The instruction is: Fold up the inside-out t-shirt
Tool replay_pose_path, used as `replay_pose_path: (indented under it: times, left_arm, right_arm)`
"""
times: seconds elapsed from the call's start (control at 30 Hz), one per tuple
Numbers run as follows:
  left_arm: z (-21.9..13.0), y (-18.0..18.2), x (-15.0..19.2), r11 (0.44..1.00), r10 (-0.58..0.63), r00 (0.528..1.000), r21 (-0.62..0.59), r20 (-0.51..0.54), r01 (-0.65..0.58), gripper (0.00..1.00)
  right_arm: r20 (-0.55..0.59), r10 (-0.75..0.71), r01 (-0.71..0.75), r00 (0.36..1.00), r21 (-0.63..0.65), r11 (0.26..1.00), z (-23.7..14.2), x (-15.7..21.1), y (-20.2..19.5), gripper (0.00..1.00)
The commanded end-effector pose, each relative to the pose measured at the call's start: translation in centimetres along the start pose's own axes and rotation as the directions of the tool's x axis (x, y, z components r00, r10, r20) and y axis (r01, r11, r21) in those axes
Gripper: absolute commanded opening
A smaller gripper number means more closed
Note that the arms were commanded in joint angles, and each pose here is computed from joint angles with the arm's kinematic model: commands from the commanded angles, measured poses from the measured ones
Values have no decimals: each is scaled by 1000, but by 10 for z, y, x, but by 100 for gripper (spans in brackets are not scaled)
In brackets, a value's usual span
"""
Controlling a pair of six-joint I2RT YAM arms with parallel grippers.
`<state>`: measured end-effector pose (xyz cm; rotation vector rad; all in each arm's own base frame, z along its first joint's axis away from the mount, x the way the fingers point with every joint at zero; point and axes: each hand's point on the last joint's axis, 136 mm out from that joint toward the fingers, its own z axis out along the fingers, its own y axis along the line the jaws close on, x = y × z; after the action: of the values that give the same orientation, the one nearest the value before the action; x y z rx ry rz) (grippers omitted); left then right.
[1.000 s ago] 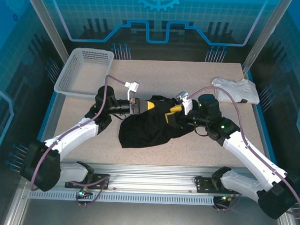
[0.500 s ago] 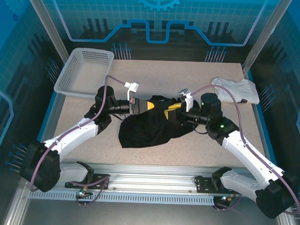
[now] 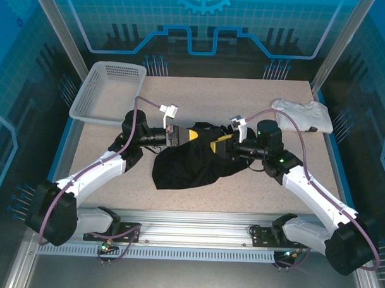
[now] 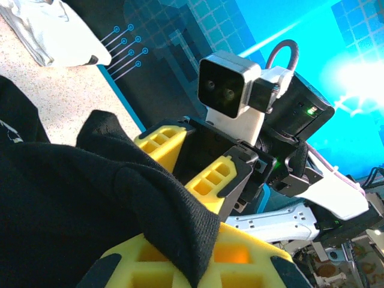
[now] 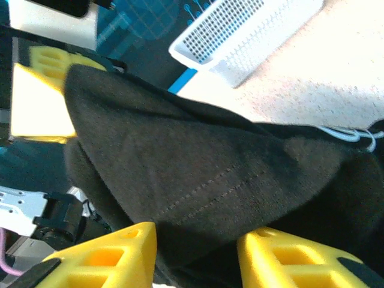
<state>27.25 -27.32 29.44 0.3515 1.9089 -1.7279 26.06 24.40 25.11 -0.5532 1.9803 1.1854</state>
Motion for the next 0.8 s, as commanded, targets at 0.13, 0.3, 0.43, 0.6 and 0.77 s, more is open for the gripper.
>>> replay_pose_path:
  times: [0.13,0.3,0.43,0.6,0.77]
  left_arm:
    - [-5,-13,-8,997,80,996,14,33,-80,0]
    - [-5,-7,-7,997,79,996,-9,37,-79,0]
    - [-6,15,-6,991,76,996,-110,45,-70,0]
    - [-15,56,-5,944,89,995,-322,42,-71,13]
    - [-27,70,-2,898,128,991,-428,38,-100,30]
  right_arm:
    - [47,-12,17,999,-91,996,-2,-13,20,23]
    - [86,-25,34,996,-99,995,-7,-24,27,0]
    - [111,-32,48,993,-140,989,-13,-37,42,0]
    - [149,-42,77,988,-237,968,-19,-55,74,0]
    - [176,-47,91,983,-250,964,-20,-64,82,0]
